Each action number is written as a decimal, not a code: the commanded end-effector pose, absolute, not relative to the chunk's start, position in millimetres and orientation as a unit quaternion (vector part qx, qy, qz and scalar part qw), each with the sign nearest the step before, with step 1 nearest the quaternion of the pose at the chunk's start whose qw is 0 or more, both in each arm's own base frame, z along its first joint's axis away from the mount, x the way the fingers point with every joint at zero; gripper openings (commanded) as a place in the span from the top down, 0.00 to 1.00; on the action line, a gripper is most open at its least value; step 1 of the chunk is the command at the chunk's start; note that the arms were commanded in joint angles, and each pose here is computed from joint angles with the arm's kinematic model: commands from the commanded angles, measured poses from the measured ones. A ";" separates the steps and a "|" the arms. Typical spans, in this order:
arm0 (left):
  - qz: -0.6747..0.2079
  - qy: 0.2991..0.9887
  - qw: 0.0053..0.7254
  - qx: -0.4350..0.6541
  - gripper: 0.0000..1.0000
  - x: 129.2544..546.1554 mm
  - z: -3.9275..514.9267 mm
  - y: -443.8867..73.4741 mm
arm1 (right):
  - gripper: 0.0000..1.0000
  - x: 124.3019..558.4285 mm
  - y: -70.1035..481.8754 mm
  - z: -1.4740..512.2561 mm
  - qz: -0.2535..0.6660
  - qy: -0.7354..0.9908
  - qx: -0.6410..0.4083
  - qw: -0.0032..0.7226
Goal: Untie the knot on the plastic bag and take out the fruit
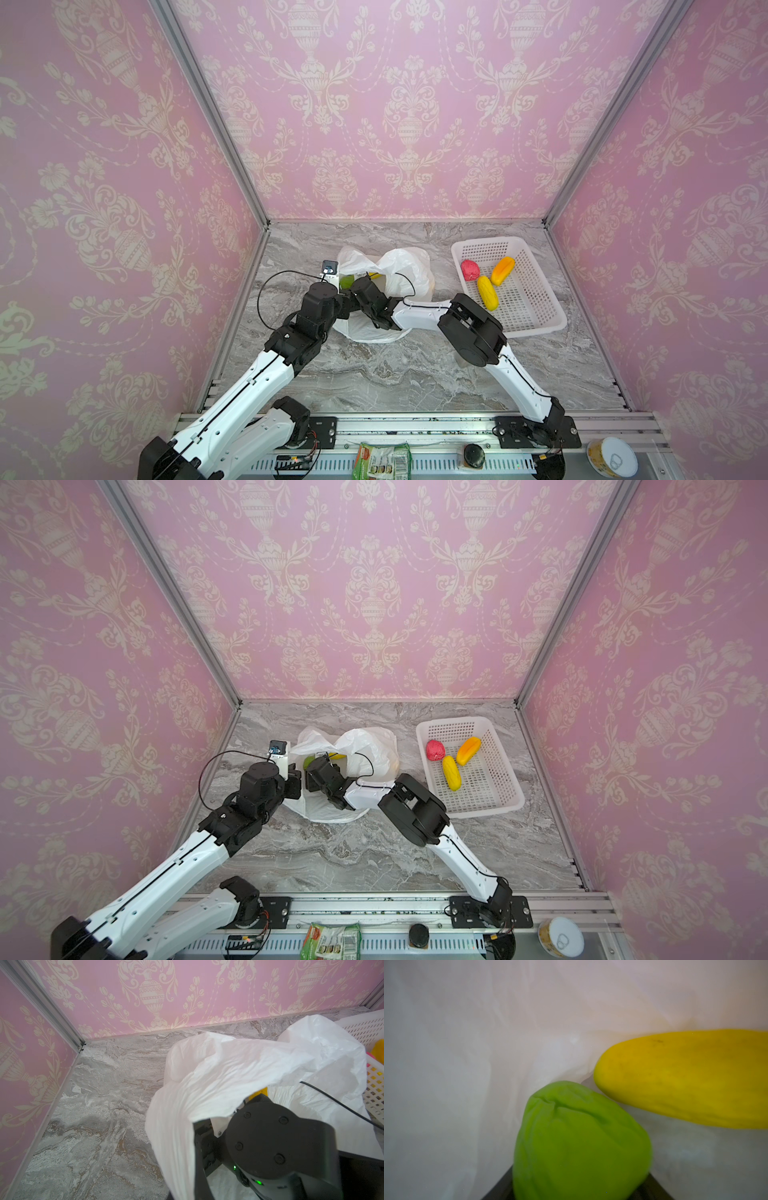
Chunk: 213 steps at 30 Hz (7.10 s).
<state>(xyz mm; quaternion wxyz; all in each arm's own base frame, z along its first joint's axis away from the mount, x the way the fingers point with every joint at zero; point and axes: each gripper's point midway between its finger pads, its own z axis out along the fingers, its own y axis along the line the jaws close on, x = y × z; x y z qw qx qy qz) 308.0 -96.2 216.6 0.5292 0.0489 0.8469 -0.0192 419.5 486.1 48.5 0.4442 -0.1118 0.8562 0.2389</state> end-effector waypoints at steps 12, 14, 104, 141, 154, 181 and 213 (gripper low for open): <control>-0.008 0.852 0.522 0.038 1.00 310.9 210.1 -91.5 | 0.58 300.7 447.0 137.2 0.263 0.769 -0.235 0.533; -0.009 0.852 0.522 0.038 1.00 310.9 209.8 -91.5 | 0.59 281.1 443.8 148.0 0.263 0.751 -0.258 0.548; -0.014 0.854 0.519 0.044 1.00 313.2 209.7 -95.2 | 0.23 326.8 53.3 182.5 0.107 0.780 0.171 0.592; -0.024 0.850 0.524 0.044 1.00 310.0 211.1 -96.2 | 0.54 267.0 415.8 163.5 0.226 0.770 -0.206 0.561; -0.095 0.831 0.542 0.086 1.00 298.2 224.8 -119.3 | 0.42 340.0 357.0 109.7 0.107 0.849 -0.089 0.510; -0.063 0.848 0.521 0.075 1.00 306.3 212.8 -113.7 | 0.03 306.9 299.0 203.7 -0.041 0.801 -0.075 0.592; -0.066 0.847 0.523 0.071 1.00 302.6 214.0 -111.7 | 0.91 335.4 227.6 258.5 0.016 0.864 -0.081 0.497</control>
